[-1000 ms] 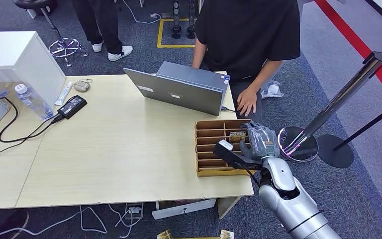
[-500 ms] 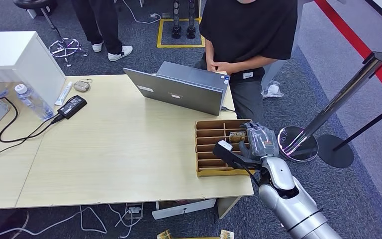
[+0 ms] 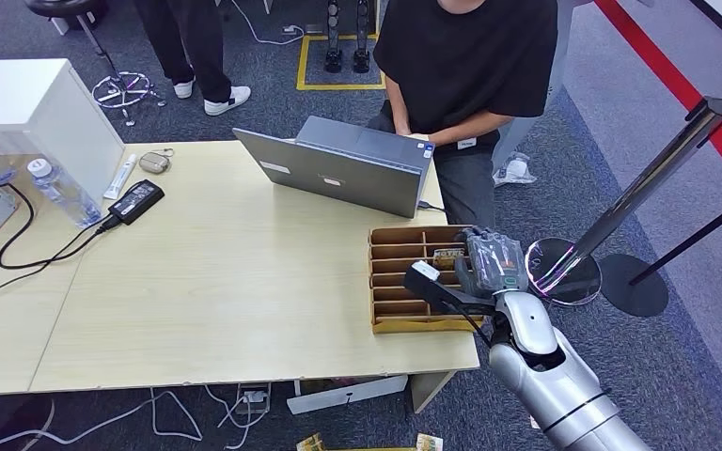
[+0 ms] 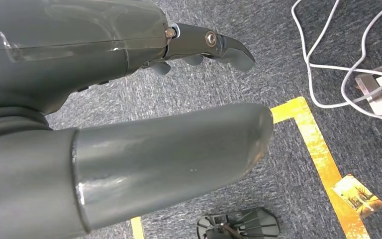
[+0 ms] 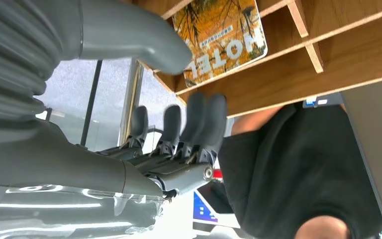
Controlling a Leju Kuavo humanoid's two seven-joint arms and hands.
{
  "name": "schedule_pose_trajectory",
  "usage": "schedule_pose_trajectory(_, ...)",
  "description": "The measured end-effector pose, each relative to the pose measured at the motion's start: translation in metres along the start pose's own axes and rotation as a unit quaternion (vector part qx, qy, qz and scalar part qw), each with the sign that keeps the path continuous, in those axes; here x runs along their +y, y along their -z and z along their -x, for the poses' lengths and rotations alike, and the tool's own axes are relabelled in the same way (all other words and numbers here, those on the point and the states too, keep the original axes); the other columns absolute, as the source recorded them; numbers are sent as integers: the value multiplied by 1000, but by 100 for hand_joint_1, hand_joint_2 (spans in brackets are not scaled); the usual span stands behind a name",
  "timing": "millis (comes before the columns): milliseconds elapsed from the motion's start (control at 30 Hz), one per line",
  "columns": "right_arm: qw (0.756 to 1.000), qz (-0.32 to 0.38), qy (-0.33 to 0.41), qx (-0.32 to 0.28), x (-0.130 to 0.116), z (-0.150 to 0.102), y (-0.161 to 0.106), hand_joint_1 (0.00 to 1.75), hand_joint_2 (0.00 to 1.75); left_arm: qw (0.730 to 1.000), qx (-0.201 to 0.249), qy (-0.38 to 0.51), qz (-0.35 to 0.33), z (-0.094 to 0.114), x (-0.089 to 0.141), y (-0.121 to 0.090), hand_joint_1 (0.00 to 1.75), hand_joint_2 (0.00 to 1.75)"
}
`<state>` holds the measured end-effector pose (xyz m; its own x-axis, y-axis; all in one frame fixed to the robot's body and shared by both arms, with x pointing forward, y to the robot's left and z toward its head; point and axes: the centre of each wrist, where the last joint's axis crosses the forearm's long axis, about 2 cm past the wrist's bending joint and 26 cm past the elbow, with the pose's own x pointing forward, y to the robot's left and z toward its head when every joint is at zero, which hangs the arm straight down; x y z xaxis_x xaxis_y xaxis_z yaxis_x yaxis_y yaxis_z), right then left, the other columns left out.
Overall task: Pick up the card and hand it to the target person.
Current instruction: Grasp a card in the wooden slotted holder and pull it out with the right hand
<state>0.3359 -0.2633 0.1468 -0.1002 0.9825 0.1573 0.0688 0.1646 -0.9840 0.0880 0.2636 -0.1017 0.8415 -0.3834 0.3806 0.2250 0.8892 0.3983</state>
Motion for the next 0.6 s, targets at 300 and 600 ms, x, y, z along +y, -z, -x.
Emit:
schedule_pose_trajectory(300,1000,27,-1,-11,-6,-6,2,120,175,1000,-1,1,0,-1,0,0,0,0)
schedule_pose_trajectory(600,998,48,5,-30,-15,-19,2,98,175,1000,-1,1,0,-1,0,0,0,0)
